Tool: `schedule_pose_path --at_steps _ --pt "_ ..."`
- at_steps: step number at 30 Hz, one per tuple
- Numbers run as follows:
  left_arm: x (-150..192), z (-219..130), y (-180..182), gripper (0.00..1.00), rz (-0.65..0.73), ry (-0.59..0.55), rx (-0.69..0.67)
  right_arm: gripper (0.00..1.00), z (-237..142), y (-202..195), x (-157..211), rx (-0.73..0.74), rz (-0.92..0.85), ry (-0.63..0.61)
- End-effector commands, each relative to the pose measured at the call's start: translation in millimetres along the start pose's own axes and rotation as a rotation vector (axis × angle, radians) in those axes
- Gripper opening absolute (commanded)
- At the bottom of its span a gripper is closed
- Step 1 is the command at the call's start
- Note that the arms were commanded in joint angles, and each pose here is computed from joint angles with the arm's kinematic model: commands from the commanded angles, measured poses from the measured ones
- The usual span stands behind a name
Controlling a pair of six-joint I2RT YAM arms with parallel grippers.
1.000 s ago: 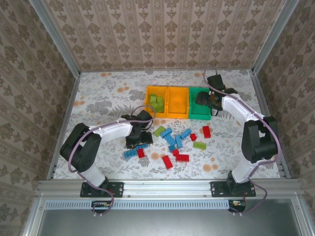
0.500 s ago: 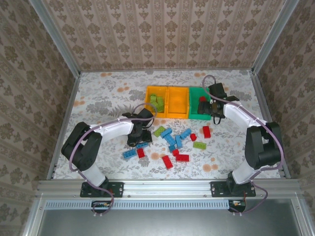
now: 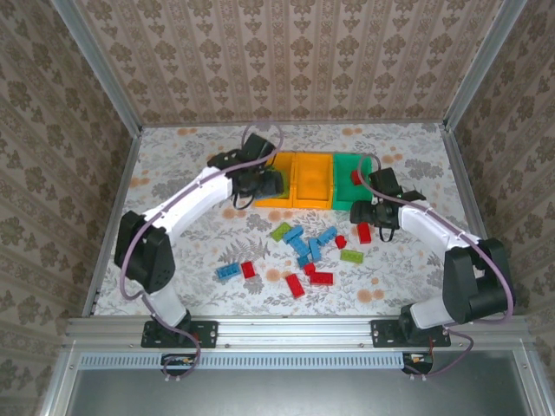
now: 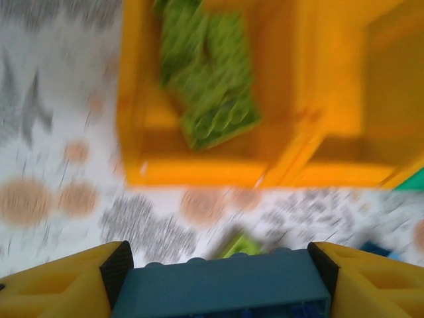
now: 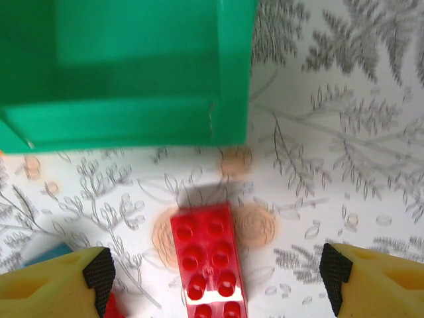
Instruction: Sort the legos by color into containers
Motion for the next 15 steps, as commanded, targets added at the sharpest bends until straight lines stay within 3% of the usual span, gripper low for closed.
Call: schedule_pose_path --at_steps 1,8,15 --pt "-18 18 -25 0.70 0.151 0.008 0.048 0.83 0 1 12 -0.011 0.057 0.010" --pt "-45 61 -71 0.70 0.234 0.041 0.149 0.78 27 6 26 -0.014 0.068 0.073" --pt "-47 101 -76 0.70 0.205 0.095 0.182 0.71 48 11 32 0.005 0.030 0.143"
Point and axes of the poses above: each hand's point on the last joint's axis, 136 mm out from that joint toward the fingers, its own z axis out along the fingers, its own y axis along the line the jaws close on, x = y × z, the point moved 3 cm from there along -z, back along the fingers, and after that the axes turned 10 degrees about -z, right-handed, at the moved point
